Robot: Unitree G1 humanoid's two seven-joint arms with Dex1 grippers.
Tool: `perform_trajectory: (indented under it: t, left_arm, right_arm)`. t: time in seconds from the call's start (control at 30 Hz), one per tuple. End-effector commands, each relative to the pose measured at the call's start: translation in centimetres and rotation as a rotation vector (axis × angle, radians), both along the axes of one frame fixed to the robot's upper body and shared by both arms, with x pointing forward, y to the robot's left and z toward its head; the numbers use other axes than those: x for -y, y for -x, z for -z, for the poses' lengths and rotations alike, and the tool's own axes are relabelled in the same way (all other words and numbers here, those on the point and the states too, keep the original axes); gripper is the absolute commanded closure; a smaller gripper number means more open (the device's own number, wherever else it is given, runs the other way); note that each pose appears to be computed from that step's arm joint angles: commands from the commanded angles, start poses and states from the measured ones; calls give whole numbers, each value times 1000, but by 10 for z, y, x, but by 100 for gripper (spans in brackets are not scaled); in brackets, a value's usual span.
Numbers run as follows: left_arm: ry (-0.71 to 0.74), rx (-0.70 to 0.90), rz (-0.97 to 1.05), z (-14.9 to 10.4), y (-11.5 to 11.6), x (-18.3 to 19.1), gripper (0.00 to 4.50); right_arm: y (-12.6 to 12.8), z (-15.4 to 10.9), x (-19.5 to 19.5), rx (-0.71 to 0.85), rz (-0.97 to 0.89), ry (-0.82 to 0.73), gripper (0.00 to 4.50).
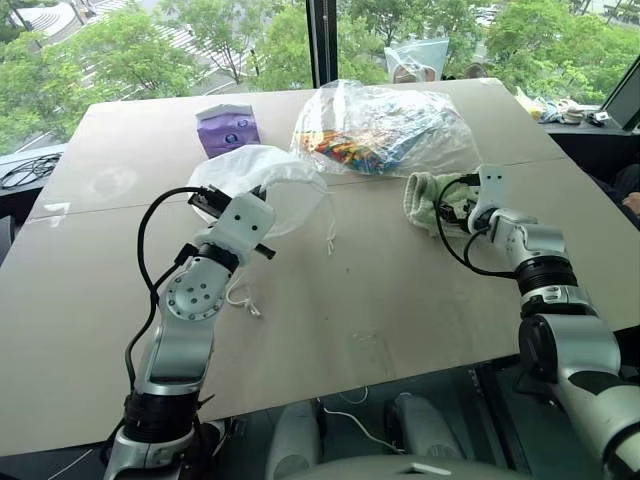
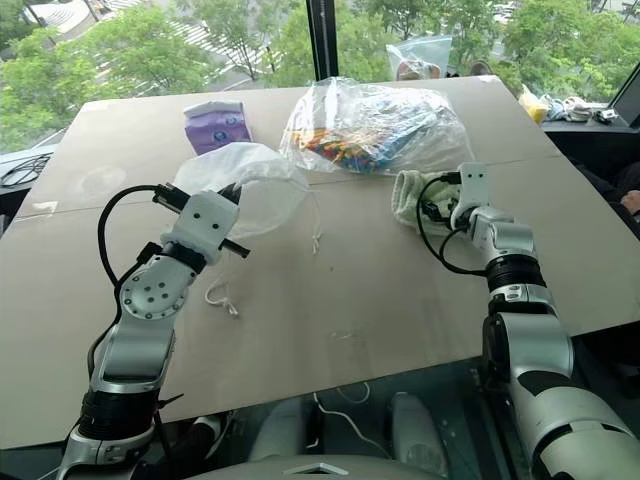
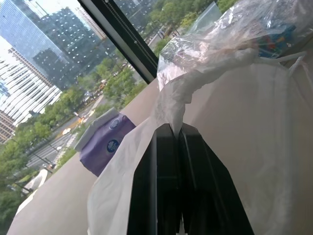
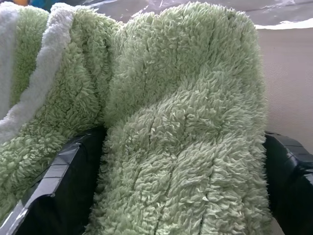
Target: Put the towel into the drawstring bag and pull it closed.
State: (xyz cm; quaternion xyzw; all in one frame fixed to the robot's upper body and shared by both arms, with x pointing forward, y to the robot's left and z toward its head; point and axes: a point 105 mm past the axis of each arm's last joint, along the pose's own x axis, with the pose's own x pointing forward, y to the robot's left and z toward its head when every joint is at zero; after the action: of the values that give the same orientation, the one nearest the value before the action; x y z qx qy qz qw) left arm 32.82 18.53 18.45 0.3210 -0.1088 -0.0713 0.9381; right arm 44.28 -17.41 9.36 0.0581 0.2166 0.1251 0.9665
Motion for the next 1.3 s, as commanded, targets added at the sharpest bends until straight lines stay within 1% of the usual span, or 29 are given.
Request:
perform_trajectory:
  t: [0.03, 0.13, 0.3, 0.33, 0.37, 0.43, 0.47, 0.5, 0.53, 0.6, 0.63, 0.7, 0.8, 0.83, 0.9, 0.93, 0.97, 1.0, 1.07, 1.13, 1.27, 1.3]
  left_arm:
    - [92, 48, -50, -18, -3, -14, 447]
    - [99, 52, -45, -23, -7, -15, 447]
    - [104, 43, -29, -21, -9, -12, 447]
    - [104, 42, -27, -21, -9, -11, 450]
    - [104, 42, -26, -21, -9, -11, 450]
    - [104, 42, -25, -21, -9, -11, 450]
    - [104, 42, -24, -21, -9, -10, 450]
    - [103, 42, -24, -21, -9, -10, 450]
    - [103, 42, -23, -21, -9, -10, 450]
    - [104, 42, -23, -21, -8, -9, 450]
    - [104, 42, -22, -21, -8, -9, 450]
    - [108, 41, -18, -21, -9, -9, 450]
    - [134, 34, -1, -23, -10, -6, 450]
    - [161, 23, 11, -23, -10, -5, 450]
    - [252, -8, 67, -25, -11, 1, 450]
    - [275, -16, 83, -25, -11, 3, 450]
    - [377, -36, 119, -30, -11, 6, 450]
    - [442, -49, 150, -34, -10, 7, 450]
    - [532, -86, 219, -41, -9, 12, 450]
    - [580, -130, 288, -43, -6, 16, 450]
    - [620, -209, 386, -43, -2, 22, 450]
    - [631, -230, 414, -43, 0, 25, 450]
  right_arm:
    - [22, 47, -26, -184, -74, -91, 0]
    - [21, 45, -26, -169, -83, -99, 0]
    - [21, 41, -28, -142, -95, -122, 0]
    - [21, 40, -29, -134, -95, -127, 51]
    - [21, 39, -29, -128, -95, -133, 67]
    - [20, 37, -29, -121, -98, -134, 160]
    - [20, 37, -29, -119, -99, -132, 188]
    - [20, 36, -29, -115, -101, -130, 234]
    - [20, 36, -30, -113, -103, -130, 289]
    - [20, 35, -31, -109, -110, -133, 357]
    - [20, 34, -32, -105, -114, -135, 403]
    - [20, 32, -34, -94, -128, -142, 436]
    - [21, 23, -42, -56, -173, -159, 437]
    - [22, 16, -49, -36, -210, -195, 437]
    - [33, -9, -69, 17, -330, -289, 437]
    - [37, -15, -73, 29, -363, -311, 437]
    - [47, -28, -79, 52, -412, -352, 437]
    - [56, -38, -83, 67, -453, -381, 437]
    - [80, -57, -91, 100, -569, -435, 437]
    - [109, -73, -98, 129, -710, -462, 437]
    - [152, -89, -109, 155, -920, -463, 437]
    - [160, -93, -112, 160, -958, -463, 437]
